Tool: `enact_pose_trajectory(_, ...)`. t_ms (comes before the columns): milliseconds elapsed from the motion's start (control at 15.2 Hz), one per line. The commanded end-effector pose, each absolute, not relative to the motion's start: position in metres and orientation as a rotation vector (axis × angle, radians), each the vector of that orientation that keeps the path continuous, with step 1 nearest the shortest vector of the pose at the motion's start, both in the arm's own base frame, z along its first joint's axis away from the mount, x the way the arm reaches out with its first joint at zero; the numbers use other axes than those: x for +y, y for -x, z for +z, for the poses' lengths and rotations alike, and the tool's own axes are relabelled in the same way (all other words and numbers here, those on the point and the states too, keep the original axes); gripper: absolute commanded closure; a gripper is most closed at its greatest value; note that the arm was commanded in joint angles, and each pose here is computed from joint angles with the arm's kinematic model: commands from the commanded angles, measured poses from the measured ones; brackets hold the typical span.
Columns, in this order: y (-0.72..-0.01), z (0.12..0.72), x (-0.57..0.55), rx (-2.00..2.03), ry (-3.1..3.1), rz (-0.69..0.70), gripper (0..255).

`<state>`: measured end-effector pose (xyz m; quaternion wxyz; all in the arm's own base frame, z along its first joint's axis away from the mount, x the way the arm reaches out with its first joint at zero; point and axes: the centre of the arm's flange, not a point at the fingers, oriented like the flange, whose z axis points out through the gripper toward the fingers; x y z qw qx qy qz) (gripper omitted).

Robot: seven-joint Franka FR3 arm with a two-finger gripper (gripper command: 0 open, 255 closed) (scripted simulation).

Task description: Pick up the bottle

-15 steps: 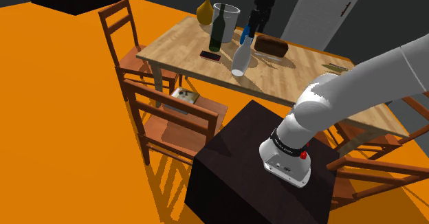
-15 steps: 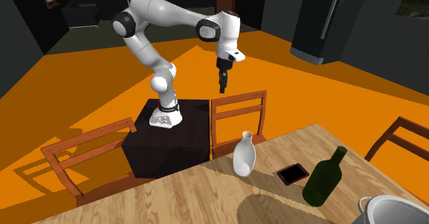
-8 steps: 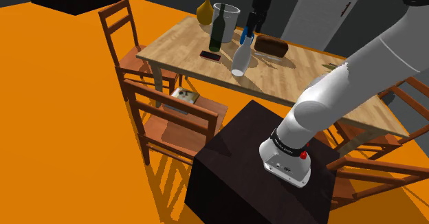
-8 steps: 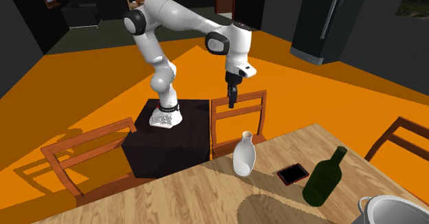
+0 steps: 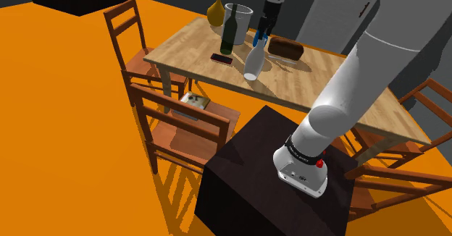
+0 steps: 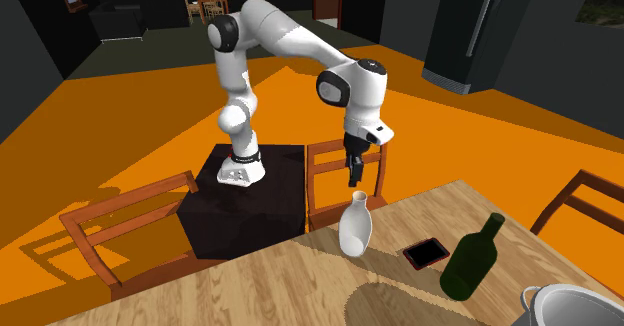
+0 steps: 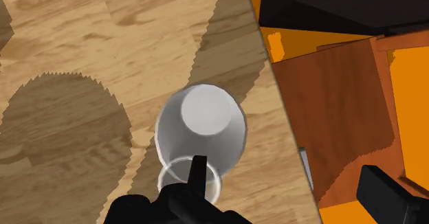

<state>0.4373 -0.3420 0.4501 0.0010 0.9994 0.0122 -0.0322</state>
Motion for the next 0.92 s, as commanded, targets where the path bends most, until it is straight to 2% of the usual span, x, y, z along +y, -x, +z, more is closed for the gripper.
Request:
enact_pose_trajectory(0,-0.447,0.442,-0.364,0.037,-3.141,-0.094,0)
enact_pose_trajectory(198,-0.464,0.427,-0.397,0.032,-3.147,-0.086,0)
enact_pose_trajectory(858,-0.464,0.387,-0.397,0.032,-3.147,-0.086,0)
